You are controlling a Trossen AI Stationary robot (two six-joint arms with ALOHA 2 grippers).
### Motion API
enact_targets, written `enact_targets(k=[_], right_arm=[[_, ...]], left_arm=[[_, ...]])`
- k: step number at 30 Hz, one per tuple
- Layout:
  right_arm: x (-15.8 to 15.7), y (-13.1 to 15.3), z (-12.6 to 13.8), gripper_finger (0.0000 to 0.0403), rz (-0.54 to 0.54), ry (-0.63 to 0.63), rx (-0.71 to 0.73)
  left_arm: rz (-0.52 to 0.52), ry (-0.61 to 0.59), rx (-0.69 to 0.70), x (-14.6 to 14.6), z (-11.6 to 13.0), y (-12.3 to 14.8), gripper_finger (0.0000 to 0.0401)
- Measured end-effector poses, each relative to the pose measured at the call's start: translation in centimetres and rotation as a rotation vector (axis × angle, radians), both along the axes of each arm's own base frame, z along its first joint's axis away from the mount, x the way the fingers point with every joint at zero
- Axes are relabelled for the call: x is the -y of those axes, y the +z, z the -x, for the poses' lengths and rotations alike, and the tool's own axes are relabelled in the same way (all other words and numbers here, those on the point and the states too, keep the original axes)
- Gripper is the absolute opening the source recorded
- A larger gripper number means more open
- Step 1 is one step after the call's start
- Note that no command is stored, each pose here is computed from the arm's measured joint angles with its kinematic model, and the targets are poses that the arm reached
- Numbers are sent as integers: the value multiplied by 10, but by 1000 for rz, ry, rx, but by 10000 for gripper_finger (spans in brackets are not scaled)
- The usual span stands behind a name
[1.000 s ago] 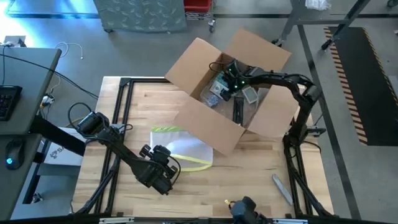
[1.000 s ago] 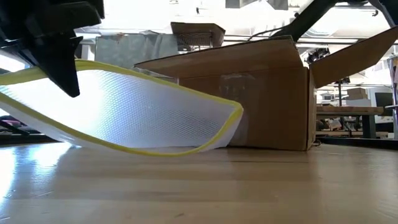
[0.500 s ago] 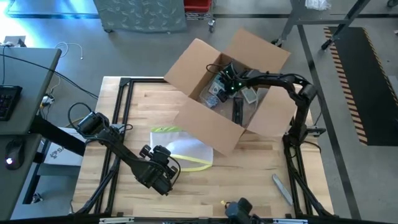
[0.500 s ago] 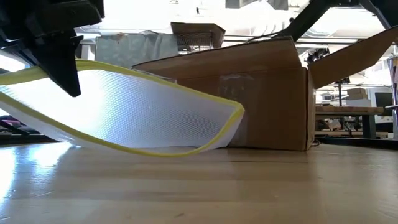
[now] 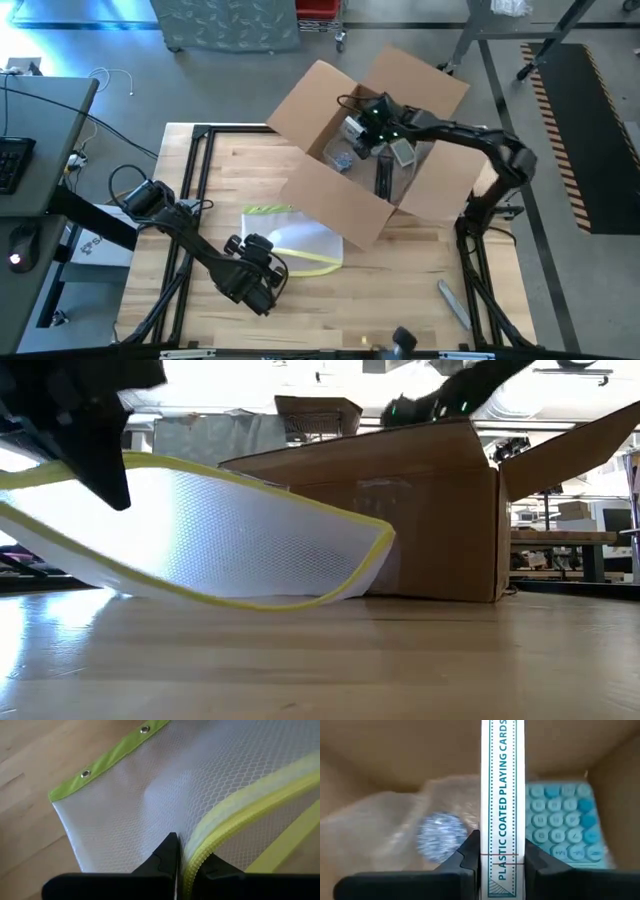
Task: Unpack boxes
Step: Put the blue playing cards box into the transparent zipper bag
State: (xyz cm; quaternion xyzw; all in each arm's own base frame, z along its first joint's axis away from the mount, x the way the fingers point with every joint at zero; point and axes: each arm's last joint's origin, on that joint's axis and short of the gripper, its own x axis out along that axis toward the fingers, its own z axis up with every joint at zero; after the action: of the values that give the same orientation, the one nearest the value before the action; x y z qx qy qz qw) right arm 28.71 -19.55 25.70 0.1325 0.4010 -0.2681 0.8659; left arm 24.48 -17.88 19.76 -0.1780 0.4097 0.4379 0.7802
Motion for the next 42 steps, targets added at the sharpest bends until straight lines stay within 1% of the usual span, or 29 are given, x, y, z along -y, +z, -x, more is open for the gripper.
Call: enact_targets(k=[2,4,6,10,13,15,17,19,21,22,24,26,30,33,37,39,42], right_arm=[[-23,21,0,48,58,53,24],[-51,40,-2,48,100,140,72],[-85,54,-8,48,129,262,120],[-160,66,-22,48,157,524,194],[-224,64,-33,48,155,726,265],[-267,57,-41,48,159,847,314],[-308,47,-48,48,207,932,365],[-342,36,-55,48,299,931,420],[-365,21,-61,48,425,873,427],[-371,12,-64,48,492,823,408],[-377,-3,-69,48,591,753,351],[-377,-17,-73,48,637,731,286],[-376,-40,-77,55,640,785,169],[-379,-45,-75,61,636,810,150],[-391,-42,-71,62,637,842,189],[-400,-39,-69,62,637,856,239],[-411,-34,-66,64,580,896,323]], left_arm=[[9,1,18,3,1,3,0],[25,11,42,5,2,7,0],[40,19,85,8,3,15,0],[39,7,209,16,10,32,0],[48,-8,296,21,17,47,0],[60,-14,331,23,22,54,0],[76,-18,356,25,25,59,0],[90,-30,367,27,28,61,0],[108,-45,368,30,29,61,0],[121,-53,368,32,29,61,0],[144,-68,377,36,28,61,0],[159,-83,401,40,26,61,0],[167,-124,452,45,21,63,0],[155,-133,466,45,21,63,0],[135,-128,465,43,20,63,0],[129,-120,463,41,18,63,0],[123,-110,461,38,16,63,0]])
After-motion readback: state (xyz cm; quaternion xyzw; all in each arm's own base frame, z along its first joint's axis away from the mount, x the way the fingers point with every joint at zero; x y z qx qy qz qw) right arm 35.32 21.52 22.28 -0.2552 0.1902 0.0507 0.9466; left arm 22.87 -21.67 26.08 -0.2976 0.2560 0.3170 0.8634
